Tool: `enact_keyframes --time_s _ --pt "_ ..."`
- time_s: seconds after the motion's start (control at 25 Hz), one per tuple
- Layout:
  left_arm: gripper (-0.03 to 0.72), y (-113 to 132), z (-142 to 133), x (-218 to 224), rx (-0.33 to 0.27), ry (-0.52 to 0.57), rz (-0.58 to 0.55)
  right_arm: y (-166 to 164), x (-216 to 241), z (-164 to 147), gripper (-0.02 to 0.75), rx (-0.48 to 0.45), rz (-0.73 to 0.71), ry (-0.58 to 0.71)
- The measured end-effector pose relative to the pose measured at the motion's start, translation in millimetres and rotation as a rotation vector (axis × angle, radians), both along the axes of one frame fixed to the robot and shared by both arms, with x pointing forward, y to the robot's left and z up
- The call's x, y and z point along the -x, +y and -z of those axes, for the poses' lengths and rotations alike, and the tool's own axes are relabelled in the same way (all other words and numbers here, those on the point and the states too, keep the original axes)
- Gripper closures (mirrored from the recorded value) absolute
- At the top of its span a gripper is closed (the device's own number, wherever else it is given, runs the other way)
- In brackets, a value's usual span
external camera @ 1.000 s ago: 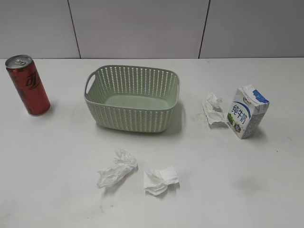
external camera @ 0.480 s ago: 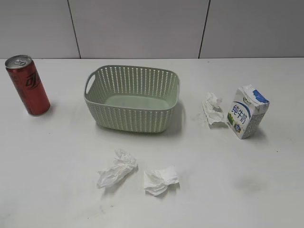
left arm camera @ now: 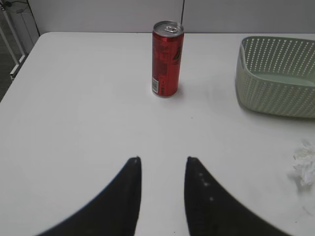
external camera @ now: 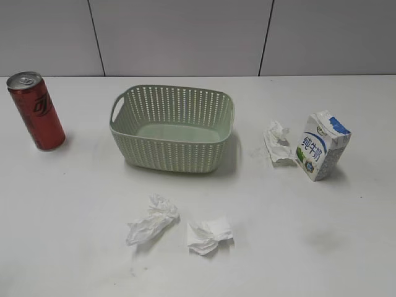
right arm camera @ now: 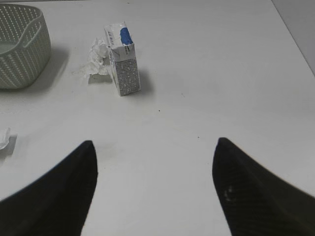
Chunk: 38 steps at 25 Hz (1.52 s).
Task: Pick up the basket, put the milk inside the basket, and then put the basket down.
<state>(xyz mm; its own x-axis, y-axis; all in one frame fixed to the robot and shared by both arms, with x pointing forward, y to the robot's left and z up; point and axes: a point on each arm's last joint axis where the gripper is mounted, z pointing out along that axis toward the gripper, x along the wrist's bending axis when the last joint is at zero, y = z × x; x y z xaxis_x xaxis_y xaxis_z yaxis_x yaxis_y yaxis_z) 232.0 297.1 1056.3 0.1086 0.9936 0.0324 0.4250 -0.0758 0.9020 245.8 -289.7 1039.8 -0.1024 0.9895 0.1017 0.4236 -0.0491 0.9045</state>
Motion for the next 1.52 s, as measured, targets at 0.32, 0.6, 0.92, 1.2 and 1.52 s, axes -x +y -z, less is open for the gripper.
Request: enact_keyframes --time_s 0.32,0.6,0.92,1.2,1.52 --pt "0.152 -2 -5 0 0.022 -0.033 0.012 0 0 0 0.184 0.000 0.000 0.000" --pt "0.051 -3 -47 -34 0.052 -0.191 0.000 0 0 0 0.184 0.000 0.000 0.000" --pt "0.058 -9 -68 -140 0.056 -0.044 0.005 0 0 0 0.184 0.000 0.000 0.000" --pt "0.064 -49 -87 -242 0.028 0.157 0.152 0 0 0 0.184 0.000 0.000 0.000" --pt "0.065 -119 -47 -326 -0.035 0.485 0.311 0 0 0 0.185 0.000 0.000 0.000"
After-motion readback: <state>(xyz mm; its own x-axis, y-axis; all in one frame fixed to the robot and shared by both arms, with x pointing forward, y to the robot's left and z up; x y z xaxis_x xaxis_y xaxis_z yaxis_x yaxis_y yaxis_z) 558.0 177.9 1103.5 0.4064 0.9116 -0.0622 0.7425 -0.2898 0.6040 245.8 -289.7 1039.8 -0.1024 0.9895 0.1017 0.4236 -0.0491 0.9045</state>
